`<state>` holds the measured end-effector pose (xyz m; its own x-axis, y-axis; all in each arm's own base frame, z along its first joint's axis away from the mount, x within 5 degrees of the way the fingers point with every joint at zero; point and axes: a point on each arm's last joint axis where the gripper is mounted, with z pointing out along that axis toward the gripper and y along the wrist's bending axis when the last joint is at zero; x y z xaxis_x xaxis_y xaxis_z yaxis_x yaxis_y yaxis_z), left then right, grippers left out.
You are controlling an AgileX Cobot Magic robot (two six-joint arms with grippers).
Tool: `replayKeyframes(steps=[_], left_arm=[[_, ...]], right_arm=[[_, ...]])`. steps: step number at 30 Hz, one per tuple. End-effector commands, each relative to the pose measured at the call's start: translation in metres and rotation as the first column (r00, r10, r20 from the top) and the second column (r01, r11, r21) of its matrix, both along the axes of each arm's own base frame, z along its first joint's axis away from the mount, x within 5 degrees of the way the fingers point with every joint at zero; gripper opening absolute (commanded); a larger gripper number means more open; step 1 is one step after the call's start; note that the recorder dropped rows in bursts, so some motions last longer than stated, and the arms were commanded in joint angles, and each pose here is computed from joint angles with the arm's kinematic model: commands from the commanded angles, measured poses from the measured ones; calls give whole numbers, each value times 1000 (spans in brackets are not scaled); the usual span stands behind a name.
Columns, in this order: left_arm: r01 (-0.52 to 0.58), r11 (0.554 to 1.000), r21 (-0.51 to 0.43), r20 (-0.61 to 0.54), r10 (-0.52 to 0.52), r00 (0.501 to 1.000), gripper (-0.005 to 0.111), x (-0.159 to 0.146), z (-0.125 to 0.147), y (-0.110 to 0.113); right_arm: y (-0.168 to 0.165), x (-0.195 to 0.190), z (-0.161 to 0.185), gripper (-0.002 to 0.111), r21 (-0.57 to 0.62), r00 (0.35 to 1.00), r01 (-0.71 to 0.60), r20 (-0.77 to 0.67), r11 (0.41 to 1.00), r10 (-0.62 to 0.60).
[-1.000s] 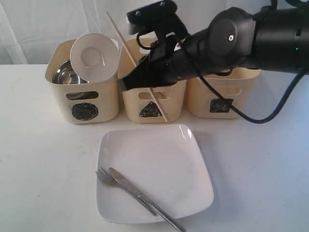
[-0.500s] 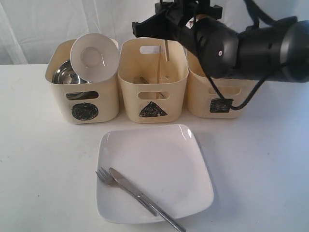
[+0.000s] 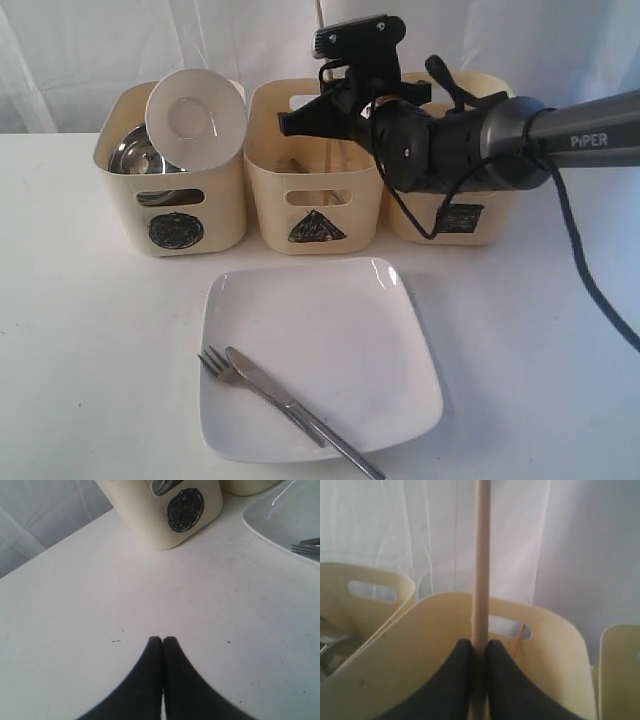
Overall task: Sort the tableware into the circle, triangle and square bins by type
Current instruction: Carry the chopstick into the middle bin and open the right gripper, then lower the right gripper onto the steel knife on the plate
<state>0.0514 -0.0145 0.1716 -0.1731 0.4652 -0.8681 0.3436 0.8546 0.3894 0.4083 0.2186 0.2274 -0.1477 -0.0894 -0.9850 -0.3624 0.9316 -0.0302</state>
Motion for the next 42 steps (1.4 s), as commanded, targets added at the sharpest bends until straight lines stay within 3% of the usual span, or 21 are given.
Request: replayKeyframes(steps=[1,5,7,9,12,18,23,30,36,39,42], left_arm=[[3,1000,-6,2,-3,1000,0,0,-1,0],[3,1000,-6,2,-3,1000,0,0,-1,0],[3,1000,-6,2,-3,1000,0,0,-1,0],[3,1000,-6,2,-3,1000,0,0,-1,0],[3,1000,-6,2,-3,1000,0,0,-1,0],[3,1000,-6,2,-3,1000,0,0,-1,0],[3,1000,-6,2,-3,1000,0,0,-1,0],[3,1000,-6,2,-3,1000,0,0,-1,0],[3,1000,-6,2,-3,1000,0,0,-1,0],[3,1000,-6,2,-3,1000,0,0,-1,0],[3,1000,-6,2,-3,1000,0,0,-1,0]], right_arm=[[-4,6,2,32,-14,996,-20,-85,1000,19],[-4,6,25,51,8,999,-22,-42,1000,22],[-6,-1,40,50,12,998,-39,-54,999,40],[-7,-15,52,44,-27,983,-103,-154,994,98],[-11,-38,71,39,-105,946,-215,-271,971,181],[-18,-73,85,32,-122,844,-347,-472,930,253],[-22,-94,73,18,-121,686,-464,-676,878,269],[-22,-113,53,18,-74,500,-592,-815,802,293],[-12,-122,28,38,76,316,-691,-863,719,395],[-8,-120,12,47,83,279,-702,-882,707,380],[-3,-119,-5,48,87,241,-710,-902,698,357]])
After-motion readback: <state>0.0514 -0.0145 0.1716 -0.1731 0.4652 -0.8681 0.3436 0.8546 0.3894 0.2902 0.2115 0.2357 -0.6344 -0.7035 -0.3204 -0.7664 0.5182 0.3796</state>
